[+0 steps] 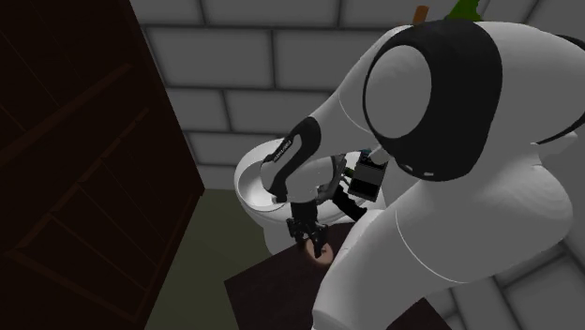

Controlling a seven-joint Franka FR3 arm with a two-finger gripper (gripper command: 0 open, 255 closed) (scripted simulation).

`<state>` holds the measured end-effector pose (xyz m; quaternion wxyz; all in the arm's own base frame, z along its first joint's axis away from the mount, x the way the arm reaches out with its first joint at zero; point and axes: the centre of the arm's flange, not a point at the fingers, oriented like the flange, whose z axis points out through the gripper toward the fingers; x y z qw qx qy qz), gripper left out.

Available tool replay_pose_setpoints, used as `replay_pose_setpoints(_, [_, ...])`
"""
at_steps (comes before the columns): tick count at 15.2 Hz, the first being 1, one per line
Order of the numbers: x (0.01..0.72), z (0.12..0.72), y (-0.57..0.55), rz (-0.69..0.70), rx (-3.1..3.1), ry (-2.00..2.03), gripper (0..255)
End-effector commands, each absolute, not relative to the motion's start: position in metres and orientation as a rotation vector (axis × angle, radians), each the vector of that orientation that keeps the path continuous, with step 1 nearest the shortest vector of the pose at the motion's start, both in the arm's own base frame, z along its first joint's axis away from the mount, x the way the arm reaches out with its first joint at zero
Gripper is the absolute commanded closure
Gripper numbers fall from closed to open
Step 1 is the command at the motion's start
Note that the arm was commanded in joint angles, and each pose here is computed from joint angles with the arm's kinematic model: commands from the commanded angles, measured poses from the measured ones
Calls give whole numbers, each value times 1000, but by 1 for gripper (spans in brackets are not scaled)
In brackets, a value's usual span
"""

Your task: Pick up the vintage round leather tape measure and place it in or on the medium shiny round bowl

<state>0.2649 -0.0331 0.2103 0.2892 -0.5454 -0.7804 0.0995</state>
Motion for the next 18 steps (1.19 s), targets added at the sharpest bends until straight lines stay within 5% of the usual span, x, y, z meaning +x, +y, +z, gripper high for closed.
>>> replay_pose_setpoints(1, [266,221,-32,267,-1455,-2082,255])
replay_pose_setpoints(18, [266,310,-32,267,-1455,-2082,255])
